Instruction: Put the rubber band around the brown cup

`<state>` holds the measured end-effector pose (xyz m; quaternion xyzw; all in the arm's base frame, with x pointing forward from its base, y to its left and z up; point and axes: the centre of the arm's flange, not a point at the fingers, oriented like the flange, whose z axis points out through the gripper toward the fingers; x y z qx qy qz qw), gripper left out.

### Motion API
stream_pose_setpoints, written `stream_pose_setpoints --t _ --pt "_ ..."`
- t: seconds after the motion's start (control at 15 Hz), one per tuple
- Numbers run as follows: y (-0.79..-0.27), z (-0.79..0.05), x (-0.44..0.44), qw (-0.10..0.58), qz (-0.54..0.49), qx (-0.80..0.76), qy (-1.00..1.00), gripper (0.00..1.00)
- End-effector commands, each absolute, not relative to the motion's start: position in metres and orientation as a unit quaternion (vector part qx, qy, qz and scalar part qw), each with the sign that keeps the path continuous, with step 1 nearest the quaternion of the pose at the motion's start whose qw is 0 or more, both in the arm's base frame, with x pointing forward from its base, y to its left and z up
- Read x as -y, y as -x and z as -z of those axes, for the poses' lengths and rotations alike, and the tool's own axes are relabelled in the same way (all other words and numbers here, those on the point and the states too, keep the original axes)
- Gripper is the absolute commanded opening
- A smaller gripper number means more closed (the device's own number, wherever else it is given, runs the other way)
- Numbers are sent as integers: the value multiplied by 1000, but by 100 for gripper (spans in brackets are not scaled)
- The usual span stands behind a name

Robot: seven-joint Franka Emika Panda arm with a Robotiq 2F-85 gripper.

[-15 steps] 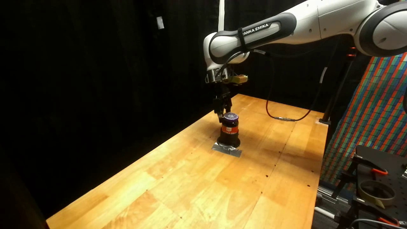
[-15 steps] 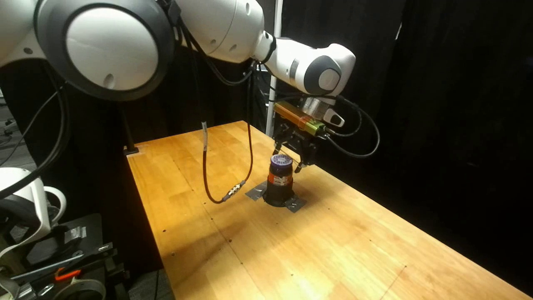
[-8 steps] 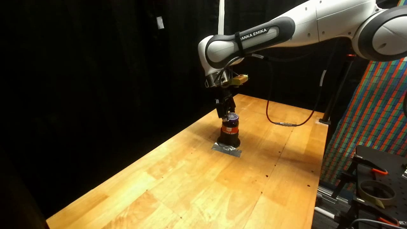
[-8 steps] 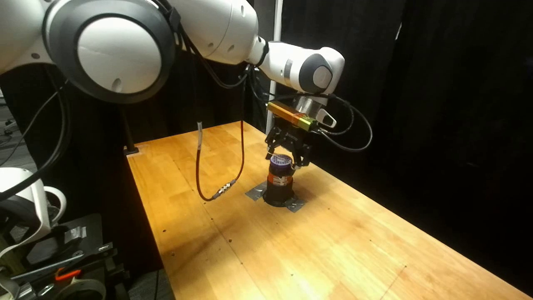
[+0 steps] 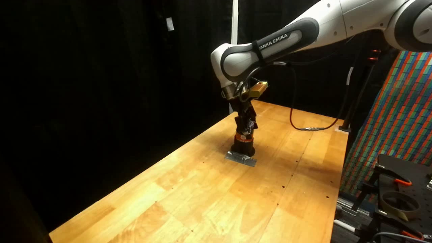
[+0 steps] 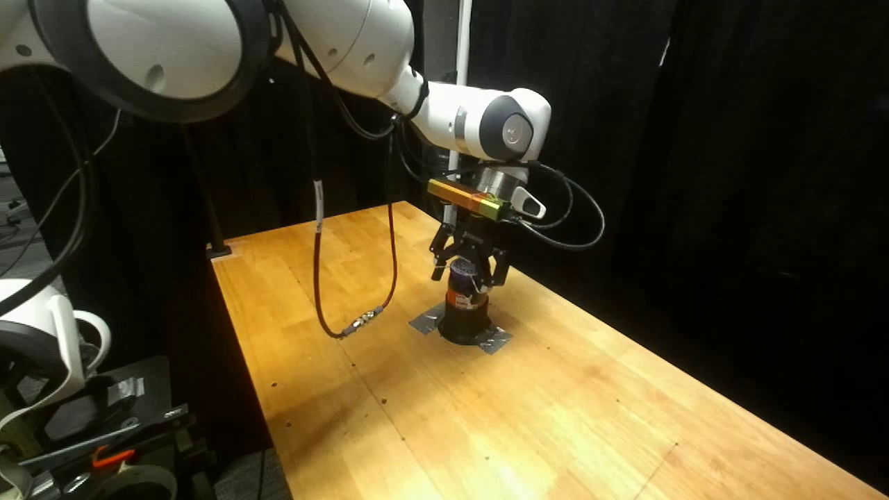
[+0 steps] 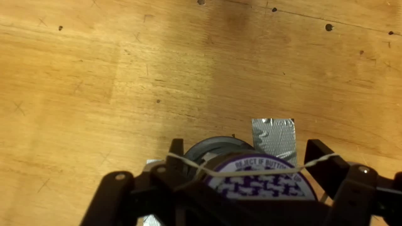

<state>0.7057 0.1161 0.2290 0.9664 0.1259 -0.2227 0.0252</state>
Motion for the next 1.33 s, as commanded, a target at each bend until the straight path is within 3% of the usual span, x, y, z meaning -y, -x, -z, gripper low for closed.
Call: stream_pose_setpoints --t 0.0,0.6,0.67,0.73,1.13,1.27 --pt "-632 -242 -104 46 203 -111 -972 100" --pt "-589 -245 -97 38 114 -101 -988 100" --pt "-583 -244 -97 38 97 -101 -989 75" --pt "-578 -243 -97 38 76 -102 -991 74" --pt "-542 -235 -98 42 -56 -106 -992 27" --pt "-525 -232 -99 45 -102 -105 -988 16"
